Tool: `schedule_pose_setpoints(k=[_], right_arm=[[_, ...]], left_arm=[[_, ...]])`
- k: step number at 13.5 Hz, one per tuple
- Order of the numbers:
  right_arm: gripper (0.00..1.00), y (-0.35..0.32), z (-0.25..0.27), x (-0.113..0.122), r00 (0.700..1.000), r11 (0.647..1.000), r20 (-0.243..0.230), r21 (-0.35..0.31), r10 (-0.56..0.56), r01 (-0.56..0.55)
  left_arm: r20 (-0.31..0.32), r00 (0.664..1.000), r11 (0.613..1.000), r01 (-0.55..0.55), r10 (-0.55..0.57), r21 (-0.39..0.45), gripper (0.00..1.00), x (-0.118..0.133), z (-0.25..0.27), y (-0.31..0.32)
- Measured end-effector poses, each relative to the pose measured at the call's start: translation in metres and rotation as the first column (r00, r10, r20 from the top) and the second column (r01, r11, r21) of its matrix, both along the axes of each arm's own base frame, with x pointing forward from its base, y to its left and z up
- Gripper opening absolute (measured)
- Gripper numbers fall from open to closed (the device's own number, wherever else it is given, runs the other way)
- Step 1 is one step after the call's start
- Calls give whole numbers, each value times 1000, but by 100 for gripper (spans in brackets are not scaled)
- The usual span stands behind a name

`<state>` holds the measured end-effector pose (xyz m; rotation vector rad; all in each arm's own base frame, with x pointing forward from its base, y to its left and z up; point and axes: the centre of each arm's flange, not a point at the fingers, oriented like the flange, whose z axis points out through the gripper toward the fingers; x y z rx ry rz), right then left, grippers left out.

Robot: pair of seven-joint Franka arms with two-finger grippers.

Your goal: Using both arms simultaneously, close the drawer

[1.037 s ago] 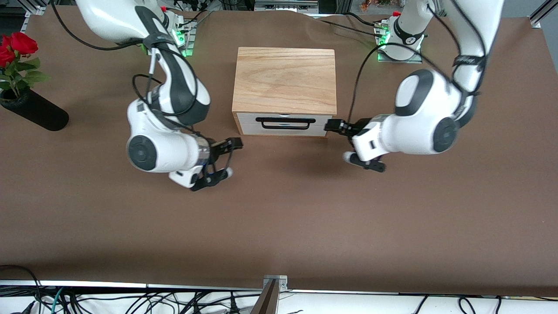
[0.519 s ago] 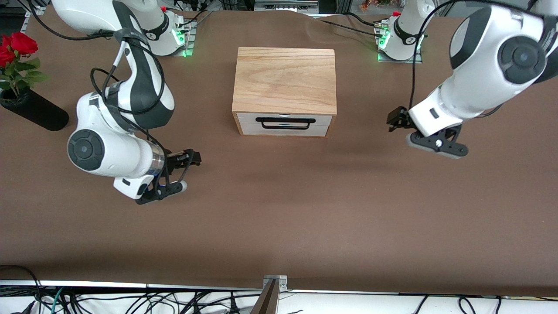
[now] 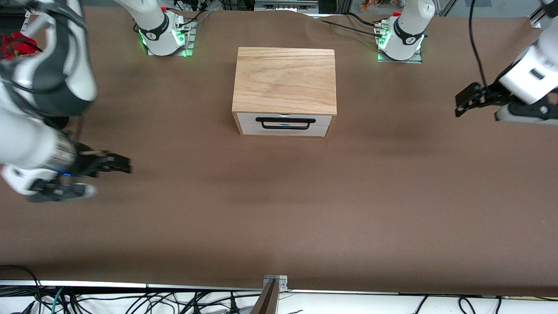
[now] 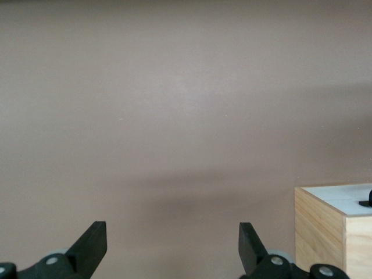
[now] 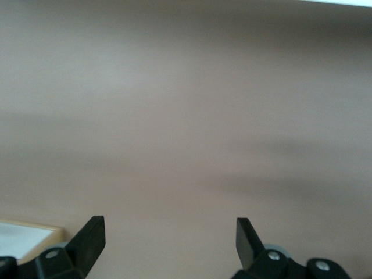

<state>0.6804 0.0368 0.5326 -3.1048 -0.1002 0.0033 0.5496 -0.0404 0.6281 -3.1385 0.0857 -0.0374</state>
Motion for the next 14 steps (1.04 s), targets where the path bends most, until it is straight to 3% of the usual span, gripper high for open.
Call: schedule_pose_setpoints(k=[4,7,8,11,14], right_arm=[[100,-46,38,-36,999,998,17,-45,-37,38],[100,-25,52,-57,999,985,21,-164,47,-43],[100,-13,58,-63,997,982,30,-177,71,-64],[100,0,73,-73,994,980,51,-178,96,-85],[100,-9,76,-75,996,992,58,-114,66,-59]], left_arm=[[2,1000,1000,-3,3,0,100,-7,6,2],[-10,1000,1000,-4,4,1,100,-5,0,2],[-15,1000,1000,-3,3,1,100,-5,-2,2],[-24,1000,1000,-1,1,2,100,-5,-6,1],[-54,998,1000,-11,11,4,100,-8,-10,6]])
